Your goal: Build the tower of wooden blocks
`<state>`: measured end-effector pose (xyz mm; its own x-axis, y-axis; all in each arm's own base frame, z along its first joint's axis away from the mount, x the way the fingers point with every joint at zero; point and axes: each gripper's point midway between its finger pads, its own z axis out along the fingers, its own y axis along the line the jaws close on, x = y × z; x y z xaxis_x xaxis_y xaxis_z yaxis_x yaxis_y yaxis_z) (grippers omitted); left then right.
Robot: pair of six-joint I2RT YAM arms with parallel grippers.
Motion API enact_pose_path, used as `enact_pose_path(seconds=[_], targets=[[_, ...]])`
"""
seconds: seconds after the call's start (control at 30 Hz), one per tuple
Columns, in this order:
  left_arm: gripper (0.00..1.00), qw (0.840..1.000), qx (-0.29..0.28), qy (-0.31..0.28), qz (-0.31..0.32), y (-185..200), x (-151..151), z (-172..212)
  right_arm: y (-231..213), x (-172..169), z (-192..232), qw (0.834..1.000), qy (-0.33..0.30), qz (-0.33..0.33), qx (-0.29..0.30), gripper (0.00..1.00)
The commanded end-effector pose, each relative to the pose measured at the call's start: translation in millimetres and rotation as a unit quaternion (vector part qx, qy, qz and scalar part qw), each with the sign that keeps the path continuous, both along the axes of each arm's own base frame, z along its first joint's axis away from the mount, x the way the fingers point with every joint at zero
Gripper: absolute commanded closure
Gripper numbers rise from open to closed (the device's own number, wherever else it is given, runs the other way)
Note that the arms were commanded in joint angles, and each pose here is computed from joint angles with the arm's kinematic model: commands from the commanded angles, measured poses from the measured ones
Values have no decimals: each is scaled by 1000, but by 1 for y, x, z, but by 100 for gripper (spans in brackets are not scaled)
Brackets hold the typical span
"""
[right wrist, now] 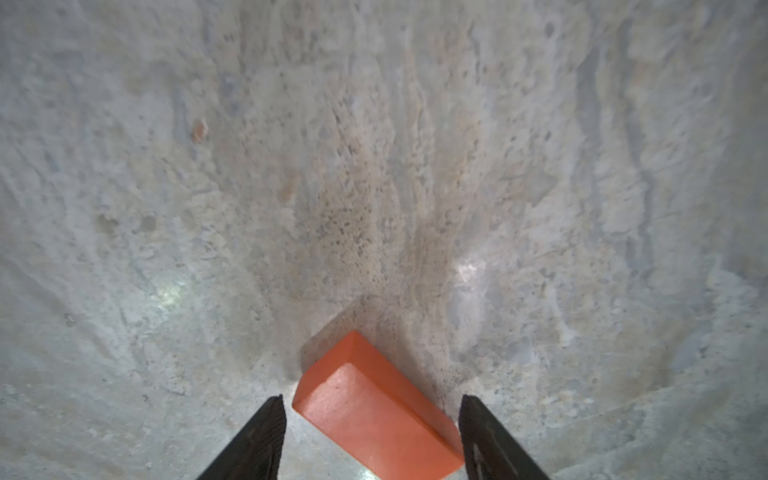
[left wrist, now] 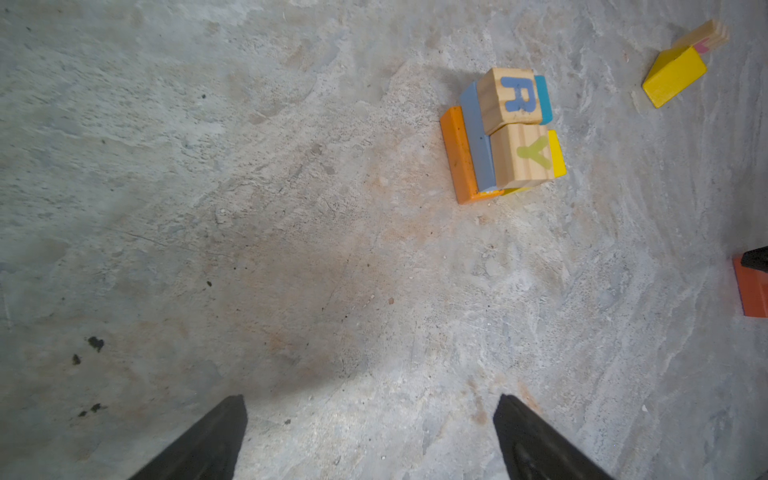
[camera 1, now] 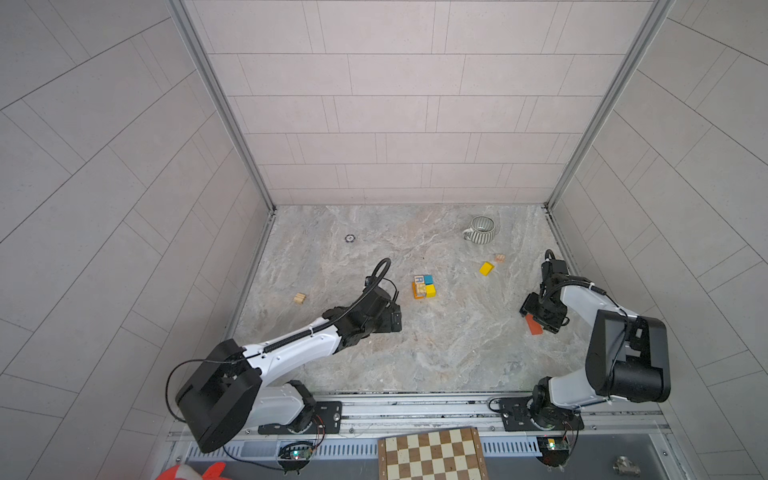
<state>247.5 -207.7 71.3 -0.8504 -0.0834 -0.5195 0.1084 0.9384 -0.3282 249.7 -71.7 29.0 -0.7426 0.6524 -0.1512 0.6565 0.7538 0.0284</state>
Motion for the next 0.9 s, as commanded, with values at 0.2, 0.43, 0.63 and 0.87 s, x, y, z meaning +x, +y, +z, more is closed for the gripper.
enact_pose_path(seconds=[0.2,0.43,0.63,0.87], targets=[[0,1000,3,1,26,16,7,-5,-4,-1,-6,999,30,16,-4,43],[1,999,-17,-4,49,28,12,-3,9,-3,-16,999,23,20,24,52],[1,998,-14,-7,54,30,12,-4,23,3,-14,999,12,37,27,66],[1,998,-9,-8,61,35,13,-5,55,19,-9,996,7,89,15,76]])
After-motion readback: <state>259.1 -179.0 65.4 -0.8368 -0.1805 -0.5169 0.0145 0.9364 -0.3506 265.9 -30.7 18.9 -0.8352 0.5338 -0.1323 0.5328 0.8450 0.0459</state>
